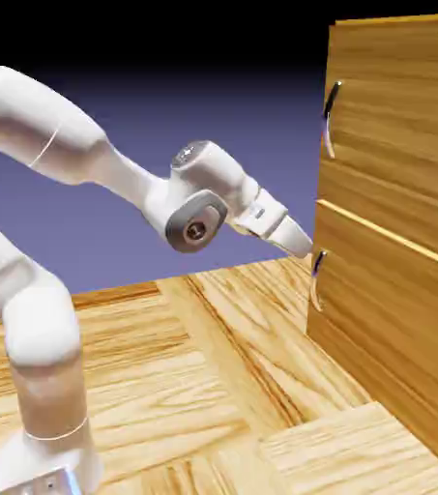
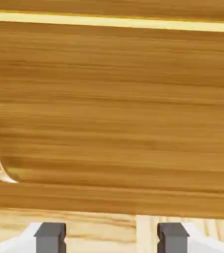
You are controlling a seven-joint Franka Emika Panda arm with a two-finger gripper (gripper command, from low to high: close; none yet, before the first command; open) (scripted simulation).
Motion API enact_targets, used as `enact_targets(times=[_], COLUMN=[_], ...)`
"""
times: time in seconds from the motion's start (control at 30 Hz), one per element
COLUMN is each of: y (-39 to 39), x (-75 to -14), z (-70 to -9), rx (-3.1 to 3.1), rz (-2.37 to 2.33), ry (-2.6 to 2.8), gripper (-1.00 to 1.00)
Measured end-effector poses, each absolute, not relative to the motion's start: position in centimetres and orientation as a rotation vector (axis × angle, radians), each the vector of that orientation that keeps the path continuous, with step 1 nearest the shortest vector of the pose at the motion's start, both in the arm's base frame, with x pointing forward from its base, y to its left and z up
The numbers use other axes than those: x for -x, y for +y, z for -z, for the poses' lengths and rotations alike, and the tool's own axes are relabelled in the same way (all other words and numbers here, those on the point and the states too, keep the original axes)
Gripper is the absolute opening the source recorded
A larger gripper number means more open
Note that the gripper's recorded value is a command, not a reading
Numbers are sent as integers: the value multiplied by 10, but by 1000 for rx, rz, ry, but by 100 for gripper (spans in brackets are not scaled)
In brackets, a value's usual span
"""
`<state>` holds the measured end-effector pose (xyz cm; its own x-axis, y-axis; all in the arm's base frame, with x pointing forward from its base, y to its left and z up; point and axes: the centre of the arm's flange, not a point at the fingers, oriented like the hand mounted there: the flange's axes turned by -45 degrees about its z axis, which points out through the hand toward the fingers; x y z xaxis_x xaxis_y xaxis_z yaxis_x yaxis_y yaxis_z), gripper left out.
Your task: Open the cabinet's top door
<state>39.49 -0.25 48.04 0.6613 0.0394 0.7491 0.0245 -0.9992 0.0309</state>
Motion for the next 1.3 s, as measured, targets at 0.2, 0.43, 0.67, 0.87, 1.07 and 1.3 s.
enact_targets(times=[0.2, 0.43, 0.67, 0.87, 1.07, 1.3], y=[-14, -20, -16, -6, 11, 38], x=[-402, -405, -404, -405, -408, -416], z=[-527, -574, -612, -635, -649, -655], rx=[-2760, -2650, -2537, -2445, -2361, -2280], rz=[-1435, -1599, -1744, -1853, -1945, -2034], ry=[6, -33, -56, -66, -68, -64], gripper=[0, 0, 0, 0, 0, 0])
